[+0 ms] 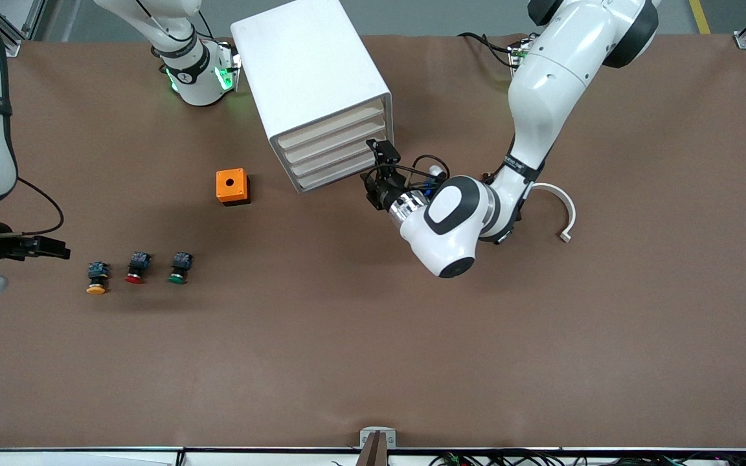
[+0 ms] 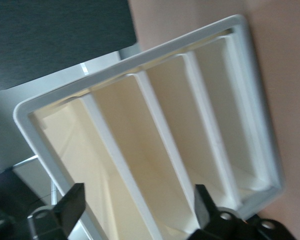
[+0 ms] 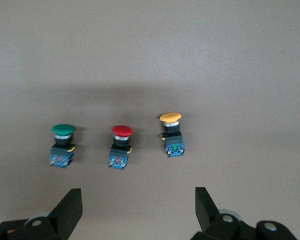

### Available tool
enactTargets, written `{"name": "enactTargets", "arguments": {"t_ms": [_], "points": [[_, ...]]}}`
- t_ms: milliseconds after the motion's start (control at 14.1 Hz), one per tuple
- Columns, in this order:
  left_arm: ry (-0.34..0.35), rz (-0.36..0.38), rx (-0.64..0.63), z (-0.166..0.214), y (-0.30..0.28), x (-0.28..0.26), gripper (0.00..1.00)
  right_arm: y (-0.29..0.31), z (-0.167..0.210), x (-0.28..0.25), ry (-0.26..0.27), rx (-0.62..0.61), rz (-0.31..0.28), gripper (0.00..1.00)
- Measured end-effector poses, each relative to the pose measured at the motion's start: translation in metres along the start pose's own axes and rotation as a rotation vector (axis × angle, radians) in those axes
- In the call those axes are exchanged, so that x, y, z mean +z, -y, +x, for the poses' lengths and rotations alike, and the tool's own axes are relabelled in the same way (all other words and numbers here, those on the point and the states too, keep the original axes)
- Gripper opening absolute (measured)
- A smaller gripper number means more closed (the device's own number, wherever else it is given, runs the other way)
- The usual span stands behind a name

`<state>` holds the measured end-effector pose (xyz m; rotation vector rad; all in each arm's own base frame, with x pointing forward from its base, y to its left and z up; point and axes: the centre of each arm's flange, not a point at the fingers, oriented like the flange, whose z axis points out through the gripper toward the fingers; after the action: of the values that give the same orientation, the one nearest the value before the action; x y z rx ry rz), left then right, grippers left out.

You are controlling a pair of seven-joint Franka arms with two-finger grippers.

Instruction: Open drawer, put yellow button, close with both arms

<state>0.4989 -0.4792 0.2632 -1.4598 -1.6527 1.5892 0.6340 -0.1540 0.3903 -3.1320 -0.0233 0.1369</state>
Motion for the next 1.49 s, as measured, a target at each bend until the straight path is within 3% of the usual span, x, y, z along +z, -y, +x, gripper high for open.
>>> {"name": "enactTargets", "arguments": {"t_ms": [142, 284, 709, 1489], "points": [[-0.015, 0.062, 0.002, -0.003, 0.003, 0.016, 0.70, -0.009, 0.010, 0.033, -0.002, 0.001, -0.006, 1.00], [-0.036, 0.094, 0.002, -0.005, 0.008, 0.028, 0.66, -0.012, 0.018, 0.062, -0.005, -0.014, -0.012, 1.00], [-0.085, 0.141, -0.070, -0.001, 0.005, 0.056, 0.65, -0.028, 0.004, 0.122, -0.093, -0.069, -0.047, 1.00], [-0.145, 0.177, -0.118, -0.004, 0.004, 0.094, 0.46, -0.041, -0.030, 0.187, -0.087, -0.125, -0.047, 1.00]]}}
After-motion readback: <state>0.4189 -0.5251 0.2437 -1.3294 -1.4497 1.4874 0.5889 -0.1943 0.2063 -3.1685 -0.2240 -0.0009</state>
